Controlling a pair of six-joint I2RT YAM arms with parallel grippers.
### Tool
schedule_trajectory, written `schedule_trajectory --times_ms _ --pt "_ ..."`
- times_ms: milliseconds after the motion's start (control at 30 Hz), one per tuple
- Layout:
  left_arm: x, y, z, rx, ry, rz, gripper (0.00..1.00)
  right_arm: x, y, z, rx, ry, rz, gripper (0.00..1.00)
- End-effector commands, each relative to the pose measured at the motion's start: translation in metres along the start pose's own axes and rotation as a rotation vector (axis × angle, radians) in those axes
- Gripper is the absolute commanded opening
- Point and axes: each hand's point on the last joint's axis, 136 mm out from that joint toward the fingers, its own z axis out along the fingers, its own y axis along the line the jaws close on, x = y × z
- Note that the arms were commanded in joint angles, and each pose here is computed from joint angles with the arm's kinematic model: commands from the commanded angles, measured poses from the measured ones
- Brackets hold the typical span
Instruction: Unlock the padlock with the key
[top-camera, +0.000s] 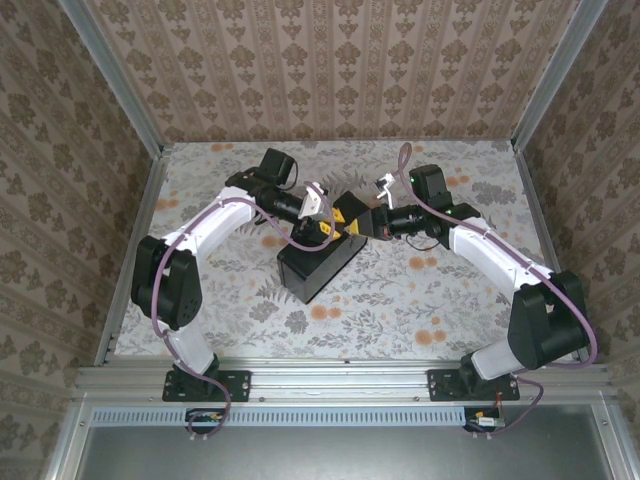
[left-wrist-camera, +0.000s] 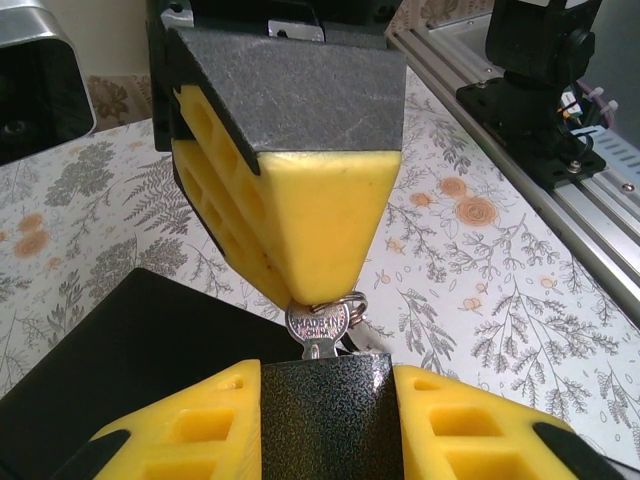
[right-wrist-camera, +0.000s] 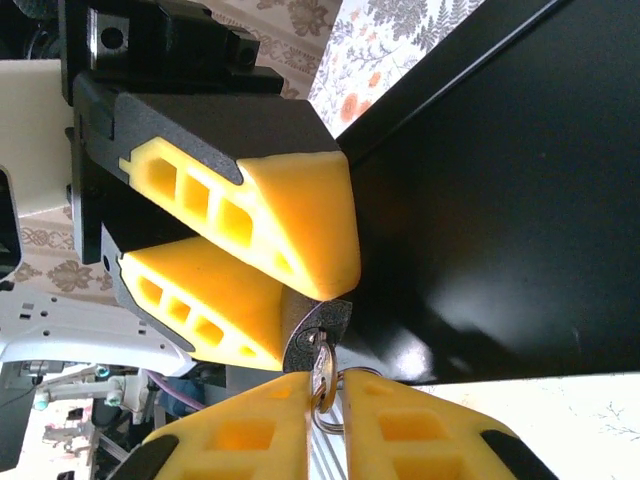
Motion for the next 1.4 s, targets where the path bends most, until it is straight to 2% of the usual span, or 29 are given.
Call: schedule_trajectory --times_ms 0,100,200,433,567,600,733,833,967,1067,1133,1233,1367 --pt "-0.035 -0.003 -0.006 0.013 -0.095 0.079 0.03 -0.006 0.007 0.003 -0.020 -0.003 -0.016 0.12" --pt "-0.036 -0.004 -0.005 0.017 -0.096 0.081 0.03 -0.006 0.010 0.005 -0.032 -0.003 -0.020 0.05" --pt "-0.038 -0.005 -0.003 0.022 -0.100 0.090 0.03 -0.005 0.014 0.009 -0.055 0.006 -0.018 0.02" --pt "-0.041 0.004 -0.001 -0.012 -0.113 0.097 0.03 0.000 0.031 0.022 -0.126 0.044 -0.016 0.02" --pt "-0.040 0.008 -0.006 -0.022 -0.133 0.082 0.03 0.003 0.032 0.016 -0.115 0.047 -0.022 0.05" --pt "-0.041 0.008 -0.007 -0.020 -0.136 0.076 0.03 0.002 0.031 0.012 -0.109 0.040 -0.024 0.07" --pt "-0.038 0.003 -0.010 -0.005 -0.141 0.055 0.03 -0.006 0.018 -0.015 -0.023 -0.013 -0.078 0.34" --pt "-0.036 0.002 -0.013 0.001 -0.147 0.037 0.03 -0.009 0.014 -0.032 0.055 -0.039 -0.198 0.41" --pt "-0.038 0.000 -0.016 0.018 -0.160 0.021 0.02 -0.008 0.019 -0.046 0.144 -0.067 -0.453 0.44" --pt "-0.043 -0.003 -0.020 0.045 -0.184 0.001 0.03 -0.015 0.014 -0.050 0.244 -0.111 -0.660 0.45" --pt "-0.048 -0.002 -0.023 0.063 -0.210 -0.014 0.03 -0.014 0.012 -0.045 0.307 -0.143 -0.859 0.45" --pt "-0.053 -0.003 -0.025 0.083 -0.224 -0.024 0.03 -0.014 0.017 -0.038 0.315 -0.197 -1.074 0.45" --pt "-0.056 -0.005 -0.027 0.088 -0.216 -0.022 0.03 -0.021 0.023 -0.033 0.304 -0.239 -1.219 0.47"
